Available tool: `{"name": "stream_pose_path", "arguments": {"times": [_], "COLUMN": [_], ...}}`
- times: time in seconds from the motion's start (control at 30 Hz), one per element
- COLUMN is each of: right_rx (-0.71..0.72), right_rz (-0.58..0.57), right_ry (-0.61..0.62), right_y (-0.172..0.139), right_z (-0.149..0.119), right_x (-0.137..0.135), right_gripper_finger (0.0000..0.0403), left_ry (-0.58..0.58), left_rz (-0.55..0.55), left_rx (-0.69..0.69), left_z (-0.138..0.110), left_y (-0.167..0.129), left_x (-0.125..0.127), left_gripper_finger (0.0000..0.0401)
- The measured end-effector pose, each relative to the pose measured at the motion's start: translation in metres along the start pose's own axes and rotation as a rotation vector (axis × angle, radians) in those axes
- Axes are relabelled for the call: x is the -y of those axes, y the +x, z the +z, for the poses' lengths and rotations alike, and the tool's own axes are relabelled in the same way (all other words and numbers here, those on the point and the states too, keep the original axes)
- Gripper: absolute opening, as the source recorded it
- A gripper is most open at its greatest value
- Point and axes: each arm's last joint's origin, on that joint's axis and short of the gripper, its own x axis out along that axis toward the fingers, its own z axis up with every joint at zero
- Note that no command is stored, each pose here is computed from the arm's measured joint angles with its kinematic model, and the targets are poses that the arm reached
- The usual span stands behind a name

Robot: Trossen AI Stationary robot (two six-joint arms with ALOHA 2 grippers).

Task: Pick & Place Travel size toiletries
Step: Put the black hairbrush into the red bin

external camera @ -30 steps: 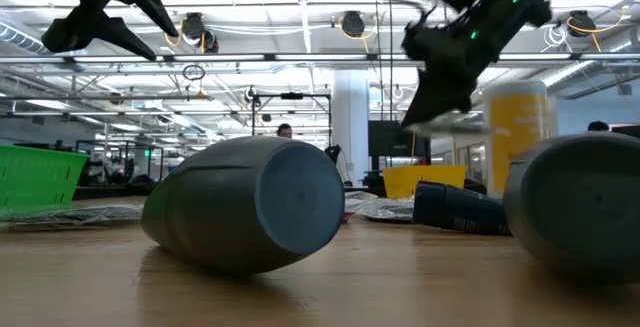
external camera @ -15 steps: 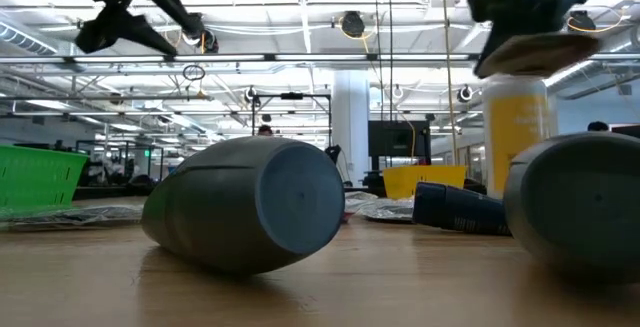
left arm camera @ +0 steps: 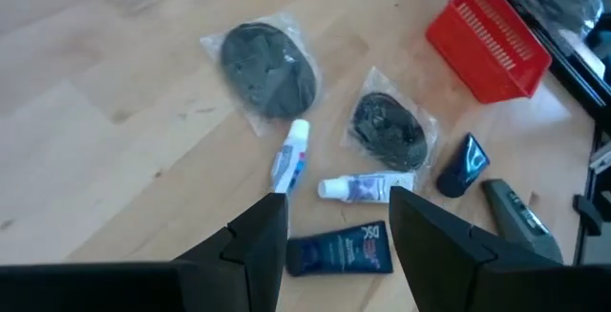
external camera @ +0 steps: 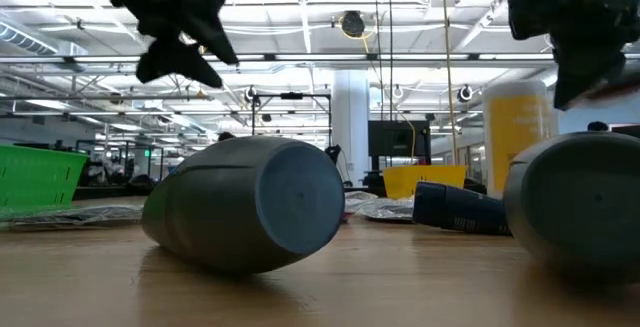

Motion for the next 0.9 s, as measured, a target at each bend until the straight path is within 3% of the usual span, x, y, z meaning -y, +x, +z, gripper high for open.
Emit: {"name": "stream_pose_path", "arguments": {"times": [0.17, 0.6, 0.9], "right_rx": [-0.006, -0.009, 0.013], "right_rz": [-0.089, -0.109, -0.056], "right_ry": [-0.04, 0.004, 0.012], "right_y": [0.014, 0.048, 0.049], "right_z": [-0.006, -0.017, -0.017], "right_x": [-0.004, 0.002, 0.001], "right_gripper_finger": [0.0, 0.0004, 0.0087], "left_ry": [0.032, 0.064, 0.08], "left_rz": [-0.035, -0.064, -0.079], "left_rx": [-0.003, -0.117, -0.176], "left_z": [0.005, 0.002, 0.005], "left_y": [0.019, 0.043, 0.039], "left_x": [0.0, -0.006, -0.002], "left_gripper_finger": [0.0179, 0.0179, 0.0179]}}
